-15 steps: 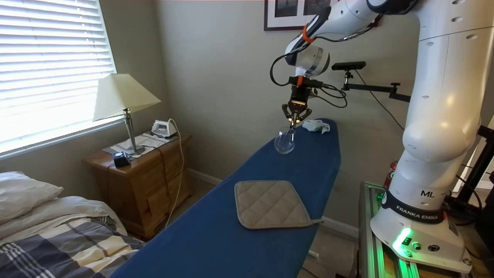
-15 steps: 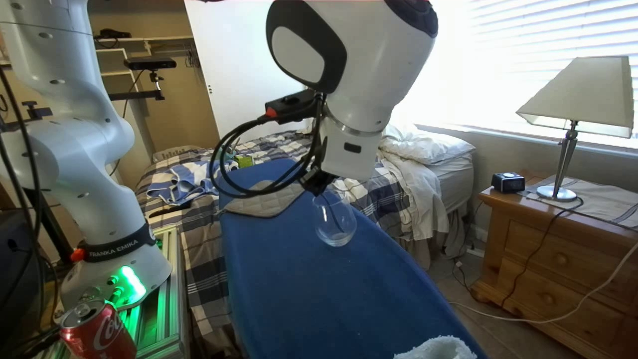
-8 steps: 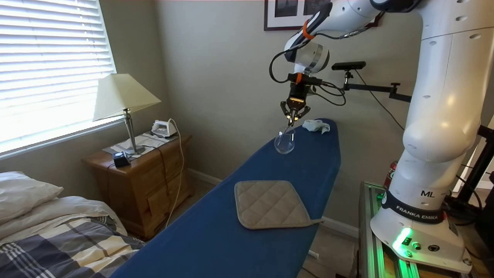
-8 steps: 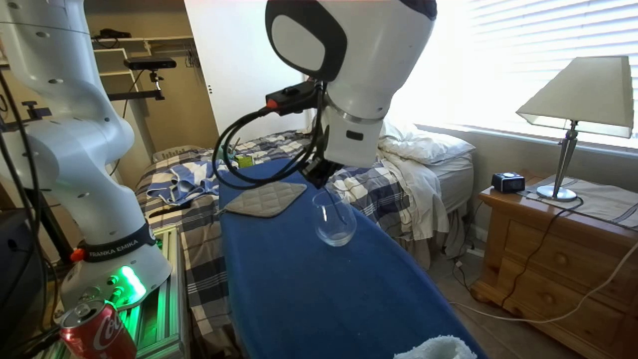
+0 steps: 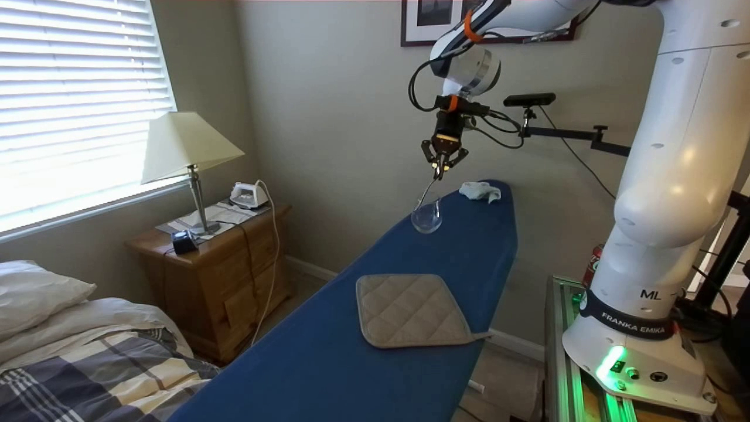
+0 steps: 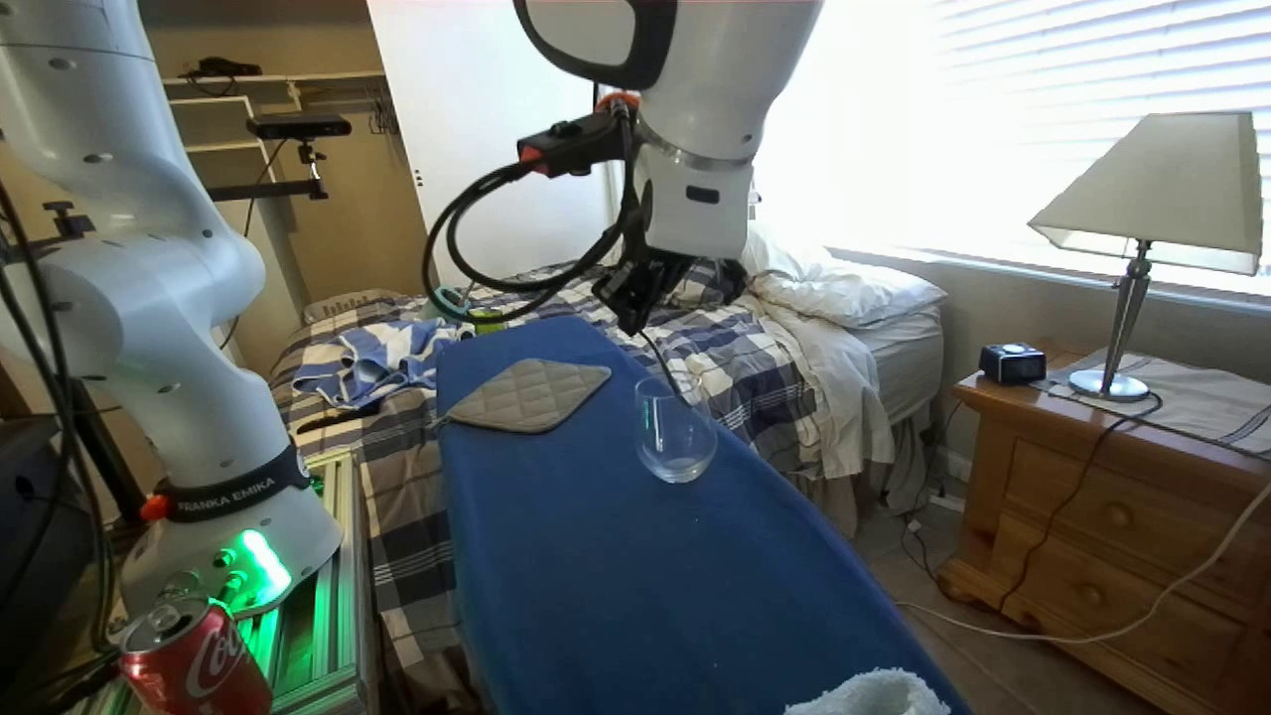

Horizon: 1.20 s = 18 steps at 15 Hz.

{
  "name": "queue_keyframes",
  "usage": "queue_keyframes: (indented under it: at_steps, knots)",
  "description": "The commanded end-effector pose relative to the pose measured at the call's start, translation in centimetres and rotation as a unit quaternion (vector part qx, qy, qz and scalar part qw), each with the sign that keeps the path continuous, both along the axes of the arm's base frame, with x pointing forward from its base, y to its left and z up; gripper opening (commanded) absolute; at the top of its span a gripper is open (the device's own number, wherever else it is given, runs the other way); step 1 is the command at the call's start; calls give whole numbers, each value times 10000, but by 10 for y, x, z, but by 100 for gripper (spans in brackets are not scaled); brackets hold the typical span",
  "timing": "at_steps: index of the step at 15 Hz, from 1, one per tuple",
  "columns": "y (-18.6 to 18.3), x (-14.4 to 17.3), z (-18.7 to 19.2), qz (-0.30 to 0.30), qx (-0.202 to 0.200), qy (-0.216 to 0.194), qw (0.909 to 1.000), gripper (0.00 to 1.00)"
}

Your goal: Remove the silver spoon from the glass cup.

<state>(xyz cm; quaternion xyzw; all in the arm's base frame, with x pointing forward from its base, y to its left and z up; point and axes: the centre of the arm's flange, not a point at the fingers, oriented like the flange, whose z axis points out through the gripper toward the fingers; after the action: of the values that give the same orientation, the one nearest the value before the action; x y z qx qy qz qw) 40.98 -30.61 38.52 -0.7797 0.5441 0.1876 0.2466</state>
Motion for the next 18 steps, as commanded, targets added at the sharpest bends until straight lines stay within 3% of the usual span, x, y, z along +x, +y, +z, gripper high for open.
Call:
queue_keyframes:
  at_steps: [1,9,18]
  knots:
    - [20,-12,18,99,-77,45,9999,3]
    - [26,-22,19,116,-142,271,9995,3]
    - [41,-29,64,299,-759,163,9965,3]
